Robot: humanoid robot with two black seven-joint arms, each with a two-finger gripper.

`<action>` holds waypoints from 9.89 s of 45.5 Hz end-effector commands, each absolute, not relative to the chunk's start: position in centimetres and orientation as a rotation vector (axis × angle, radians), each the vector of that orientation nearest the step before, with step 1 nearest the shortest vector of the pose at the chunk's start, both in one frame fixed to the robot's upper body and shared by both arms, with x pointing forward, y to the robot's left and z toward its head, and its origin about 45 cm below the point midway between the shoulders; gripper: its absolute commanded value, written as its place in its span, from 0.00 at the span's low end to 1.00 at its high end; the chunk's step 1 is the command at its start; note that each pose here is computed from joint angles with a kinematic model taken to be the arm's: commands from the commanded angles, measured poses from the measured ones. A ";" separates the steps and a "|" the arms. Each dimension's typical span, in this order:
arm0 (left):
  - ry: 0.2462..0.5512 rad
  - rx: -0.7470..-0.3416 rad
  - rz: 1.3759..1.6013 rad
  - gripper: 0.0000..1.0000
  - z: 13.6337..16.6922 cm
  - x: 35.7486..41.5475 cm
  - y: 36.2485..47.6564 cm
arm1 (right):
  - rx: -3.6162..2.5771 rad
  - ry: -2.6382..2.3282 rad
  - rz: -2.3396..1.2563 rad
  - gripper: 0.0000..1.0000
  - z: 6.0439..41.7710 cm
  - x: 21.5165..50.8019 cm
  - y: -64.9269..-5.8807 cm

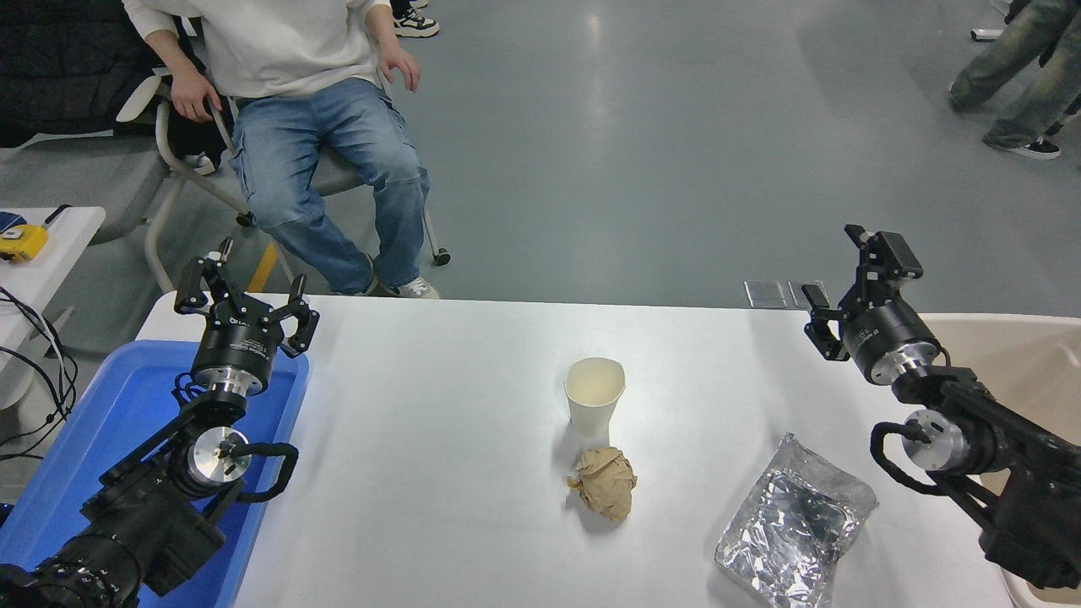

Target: Dispose of the paper cup in the dustbin

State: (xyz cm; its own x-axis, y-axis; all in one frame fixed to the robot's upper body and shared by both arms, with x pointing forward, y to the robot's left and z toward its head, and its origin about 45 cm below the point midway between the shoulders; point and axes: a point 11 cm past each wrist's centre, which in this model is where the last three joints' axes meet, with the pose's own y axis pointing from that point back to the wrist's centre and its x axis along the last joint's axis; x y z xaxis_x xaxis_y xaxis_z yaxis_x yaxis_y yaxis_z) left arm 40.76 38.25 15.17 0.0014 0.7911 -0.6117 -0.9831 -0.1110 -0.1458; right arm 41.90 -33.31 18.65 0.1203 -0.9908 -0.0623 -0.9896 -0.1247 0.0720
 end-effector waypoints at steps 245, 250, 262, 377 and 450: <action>0.377 -0.658 1.563 1.00 15.17 40.76 38.3 | 1.976 -0.629 1.010 0.00 36.6 42.3 -25.3; 0.377 -0.659 1.562 1.00 15.23 40.81 38.2 | 1.943 -0.764 0.965 0.00 37.5 42.1 -29.7; 0.377 -0.659 1.562 1.00 15.23 40.81 38.2 | 1.835 -1.069 0.775 0.00 36.6 38.8 -41.4; 0.376 -0.661 1.564 1.00 15.20 40.76 38.3 | 1.148 -2.254 -0.300 0.00 7.7 28.5 -57.9; 0.376 -0.659 1.564 1.00 15.18 40.76 38.3 | 2.002 -2.128 -0.410 1.00 16.5 39.4 -51.8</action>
